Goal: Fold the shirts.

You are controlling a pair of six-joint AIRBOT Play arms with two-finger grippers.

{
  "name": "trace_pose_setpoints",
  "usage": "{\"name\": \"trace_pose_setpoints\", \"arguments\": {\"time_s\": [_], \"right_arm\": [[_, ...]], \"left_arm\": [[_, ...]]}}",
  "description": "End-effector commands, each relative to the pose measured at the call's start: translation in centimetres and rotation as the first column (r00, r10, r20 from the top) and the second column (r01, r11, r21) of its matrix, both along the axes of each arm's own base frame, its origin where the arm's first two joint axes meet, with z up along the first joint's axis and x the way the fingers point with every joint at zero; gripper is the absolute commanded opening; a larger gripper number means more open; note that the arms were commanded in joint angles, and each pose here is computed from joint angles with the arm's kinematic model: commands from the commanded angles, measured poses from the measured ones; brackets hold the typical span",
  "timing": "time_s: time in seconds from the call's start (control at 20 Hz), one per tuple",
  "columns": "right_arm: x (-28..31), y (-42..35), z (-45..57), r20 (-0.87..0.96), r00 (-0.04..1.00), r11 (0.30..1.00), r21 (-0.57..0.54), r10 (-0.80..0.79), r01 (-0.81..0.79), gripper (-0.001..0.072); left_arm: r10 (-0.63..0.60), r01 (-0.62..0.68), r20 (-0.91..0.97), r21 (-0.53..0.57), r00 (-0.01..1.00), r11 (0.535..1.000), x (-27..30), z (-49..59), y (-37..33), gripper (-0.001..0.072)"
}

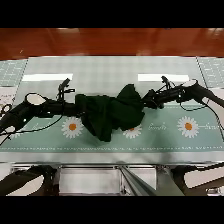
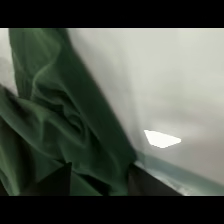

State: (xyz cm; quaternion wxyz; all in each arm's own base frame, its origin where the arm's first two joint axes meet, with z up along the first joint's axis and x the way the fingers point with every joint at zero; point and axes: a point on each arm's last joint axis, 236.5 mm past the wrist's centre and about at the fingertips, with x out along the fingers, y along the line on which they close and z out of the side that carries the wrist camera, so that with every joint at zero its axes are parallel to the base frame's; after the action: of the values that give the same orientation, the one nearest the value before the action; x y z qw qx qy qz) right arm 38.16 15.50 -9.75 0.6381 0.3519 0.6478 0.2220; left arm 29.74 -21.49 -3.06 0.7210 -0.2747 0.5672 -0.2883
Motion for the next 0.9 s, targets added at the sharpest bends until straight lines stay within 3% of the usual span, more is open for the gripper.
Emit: {"name": "trace_pose_setpoints", "arguments": {"time_s": [0.0, 0.05, 0.1, 0.2, 0.45, 0.65, 0.85], "right_arm": [[0.7, 2.3, -0.1, 0.019, 0.997, 0.997, 0.005, 0.075, -0.075, 0.0258], [1.0, 2.5, 0.3, 0.031, 0.996, 0.996, 0.002, 0.087, -0.087, 0.0096], [1.0, 2.6, 1.0, 0.043, 0.993, 0.994, 0.012, 0.109, -0.109, 0.0024], [1.1, 2.4, 3.3, 0.067, 0.984, 0.986, 0.014, 0.167, -0.168, 0.0023], [5.9, -3.6, 17.0, 0.365, 0.917, 0.958, -0.279, 0.163, -0.059, 0.0022], [5.9, -6.3, 35.6, 0.720, 0.675, 0.921, -0.355, 0.157, 0.164, 0.0022], [-1.7, -7.3, 50.5, 0.909, 0.369, 0.885, -0.323, 0.192, 0.335, 0.0022]], "left_arm": [[0.009, -0.009, 0.008, 0.003, 1.000, 1.000, 0.3, 0.0, 0.1, 0.0017], [0.010, -0.010, 0.008, 0.003, 1.000, 1.000, 0.3, 0.0, 0.1, 0.0018], [0.014, -0.014, 0.013, 0.004, 1.000, 1.000, 0.5, 0.1, 0.3, 0.0018], [0.036, -0.036, 0.048, -0.004, 0.998, 0.999, 1.8, 1.3, 1.0, 0.0018], [0.137, -0.109, 0.352, -0.098, 0.926, 0.989, 8.2, 15.5, 5.0, 0.0017], [0.202, -0.102, 0.662, -0.187, 0.722, 0.977, 8.7, 32.9, 6.5, 0.0017], [0.115, -0.007, 0.825, -0.133, 0.554, 0.991, 3.0, 43.7, 6.0, 0.0017]]}}
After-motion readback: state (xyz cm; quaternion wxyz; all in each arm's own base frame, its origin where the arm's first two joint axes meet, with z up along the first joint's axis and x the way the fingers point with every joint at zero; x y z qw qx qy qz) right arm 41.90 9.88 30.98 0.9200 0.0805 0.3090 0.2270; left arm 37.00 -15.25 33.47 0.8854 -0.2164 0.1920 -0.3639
